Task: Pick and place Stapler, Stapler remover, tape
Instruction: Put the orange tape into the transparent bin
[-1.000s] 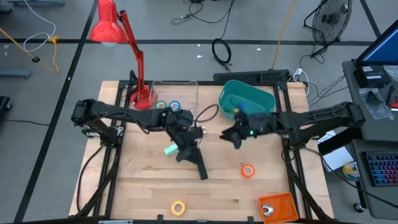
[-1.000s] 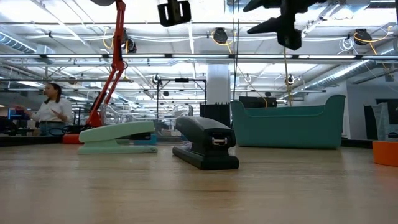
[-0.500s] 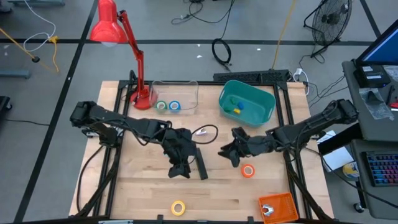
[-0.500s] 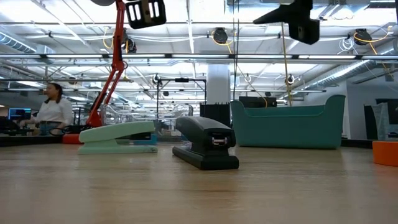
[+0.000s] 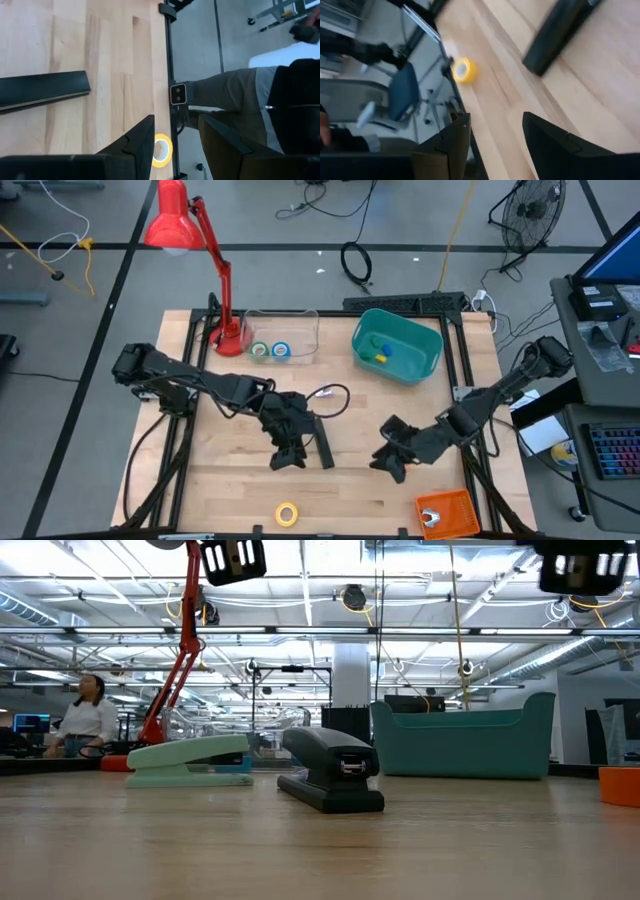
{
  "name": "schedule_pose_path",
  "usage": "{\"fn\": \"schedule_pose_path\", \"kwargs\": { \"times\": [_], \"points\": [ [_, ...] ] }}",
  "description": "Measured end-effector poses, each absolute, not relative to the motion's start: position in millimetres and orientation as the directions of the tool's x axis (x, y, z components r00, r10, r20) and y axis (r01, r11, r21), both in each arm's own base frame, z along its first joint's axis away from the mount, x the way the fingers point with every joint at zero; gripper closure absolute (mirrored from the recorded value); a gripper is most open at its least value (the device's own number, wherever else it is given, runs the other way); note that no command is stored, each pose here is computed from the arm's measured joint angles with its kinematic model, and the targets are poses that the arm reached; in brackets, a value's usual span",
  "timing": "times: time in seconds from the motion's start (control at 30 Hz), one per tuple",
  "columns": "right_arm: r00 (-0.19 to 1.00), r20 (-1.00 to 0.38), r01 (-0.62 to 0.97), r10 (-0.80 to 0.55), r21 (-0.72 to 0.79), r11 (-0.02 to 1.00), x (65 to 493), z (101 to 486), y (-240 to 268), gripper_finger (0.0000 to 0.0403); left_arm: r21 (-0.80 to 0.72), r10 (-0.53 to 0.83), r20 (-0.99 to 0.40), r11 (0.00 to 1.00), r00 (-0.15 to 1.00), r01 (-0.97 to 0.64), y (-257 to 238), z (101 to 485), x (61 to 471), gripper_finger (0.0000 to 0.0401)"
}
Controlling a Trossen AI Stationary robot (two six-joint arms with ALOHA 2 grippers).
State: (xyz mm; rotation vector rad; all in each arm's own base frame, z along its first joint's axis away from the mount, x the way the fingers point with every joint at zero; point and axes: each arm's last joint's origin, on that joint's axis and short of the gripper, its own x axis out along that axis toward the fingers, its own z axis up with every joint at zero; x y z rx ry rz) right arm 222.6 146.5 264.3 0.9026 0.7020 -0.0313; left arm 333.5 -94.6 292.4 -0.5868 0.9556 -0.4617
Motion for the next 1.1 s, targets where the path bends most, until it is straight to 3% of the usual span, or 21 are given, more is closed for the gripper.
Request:
{"fn": "schedule_pose_path", "kwargs": {
  "times": [0.2,0.6,0.8,1.1],
  "points": [
    [0.639,-0.725,0.41,0.258,0.605,0.683,200,249,156,0.023,-0.641,-0.598,-0.622,0.76,0.504,0.111,-97,292,333,0.0245],
    [0.263,-0.964,0.503,0.043,0.175,0.847,184,213,136,0.023,-0.637,-0.593,-0.625,0.763,0.508,0.107,-97,292,333,0.0245],
    [0.295,-0.947,0.411,0.123,0.242,0.879,207,195,149,0.023,-0.645,-0.594,-0.625,0.758,0.507,0.093,-97,292,333,0.0245],
    [0.227,-0.971,0.397,0.072,0.16,0.904,217,166,157,0.023,-0.647,-0.602,-0.625,0.756,0.497,0.102,-103,292,331,0.0245]
  ]
}}
